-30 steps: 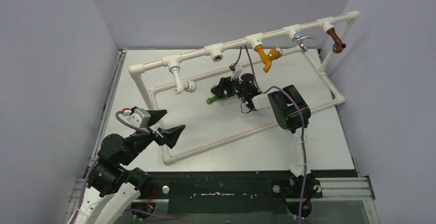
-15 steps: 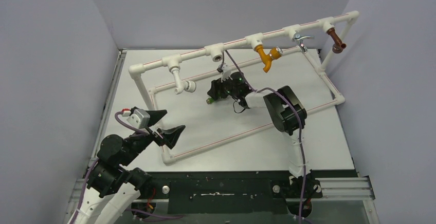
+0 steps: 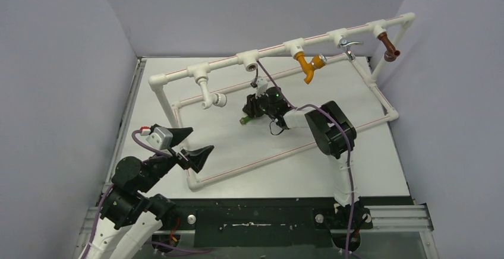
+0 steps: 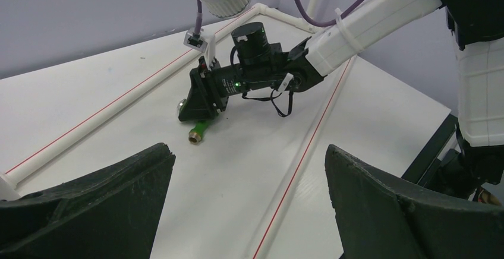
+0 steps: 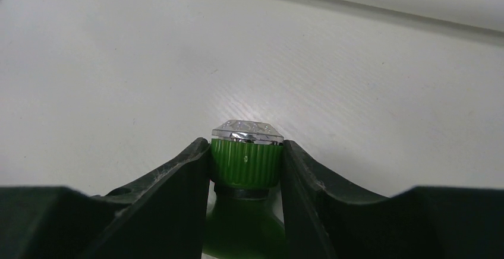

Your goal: Install the water faucets

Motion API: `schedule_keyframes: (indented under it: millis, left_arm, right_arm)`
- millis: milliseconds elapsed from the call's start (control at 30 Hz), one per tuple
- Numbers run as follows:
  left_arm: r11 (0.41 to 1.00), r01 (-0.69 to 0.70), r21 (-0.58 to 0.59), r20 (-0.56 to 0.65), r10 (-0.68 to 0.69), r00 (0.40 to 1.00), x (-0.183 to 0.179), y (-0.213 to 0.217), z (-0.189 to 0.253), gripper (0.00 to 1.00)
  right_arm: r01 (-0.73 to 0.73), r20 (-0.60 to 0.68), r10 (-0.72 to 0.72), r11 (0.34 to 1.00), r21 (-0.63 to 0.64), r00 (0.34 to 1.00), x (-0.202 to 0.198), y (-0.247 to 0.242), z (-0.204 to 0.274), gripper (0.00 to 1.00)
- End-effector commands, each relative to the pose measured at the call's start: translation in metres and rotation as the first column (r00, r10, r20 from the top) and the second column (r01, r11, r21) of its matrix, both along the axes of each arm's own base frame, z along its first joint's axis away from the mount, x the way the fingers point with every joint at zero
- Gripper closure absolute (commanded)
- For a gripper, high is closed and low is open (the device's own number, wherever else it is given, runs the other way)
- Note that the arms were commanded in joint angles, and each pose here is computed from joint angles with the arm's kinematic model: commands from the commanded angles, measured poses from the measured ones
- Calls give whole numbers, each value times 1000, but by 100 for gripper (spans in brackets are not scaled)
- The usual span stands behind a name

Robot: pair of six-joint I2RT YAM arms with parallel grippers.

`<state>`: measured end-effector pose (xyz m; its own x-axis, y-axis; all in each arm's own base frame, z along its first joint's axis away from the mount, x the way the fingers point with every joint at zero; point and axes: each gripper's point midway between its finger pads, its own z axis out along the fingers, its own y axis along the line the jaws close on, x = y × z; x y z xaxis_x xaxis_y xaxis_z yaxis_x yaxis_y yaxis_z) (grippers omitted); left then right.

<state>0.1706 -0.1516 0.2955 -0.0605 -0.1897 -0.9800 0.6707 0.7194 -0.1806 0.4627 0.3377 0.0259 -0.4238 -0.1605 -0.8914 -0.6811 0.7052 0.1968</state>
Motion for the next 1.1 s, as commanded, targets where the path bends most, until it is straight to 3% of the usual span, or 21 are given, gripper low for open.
schedule_keyframes:
  millis: [0,667,1067]
  left_arm:
    - [1000,14,-21,56,-13,998,-3,0,15,3]
    - [999,9,-43,-27,-10,1000,0,-4,19,3]
    - [995,-23,-97,-236,-1,972,-1,-6,7,3]
  right_arm:
    - [11,-11,-11,1000,17,1000,-23,1,12,100]
    - [14,101,-28,991,132,995,-93,-16,92,100]
    - [-10,167,-36,964,265,985,-157,-16,163,100]
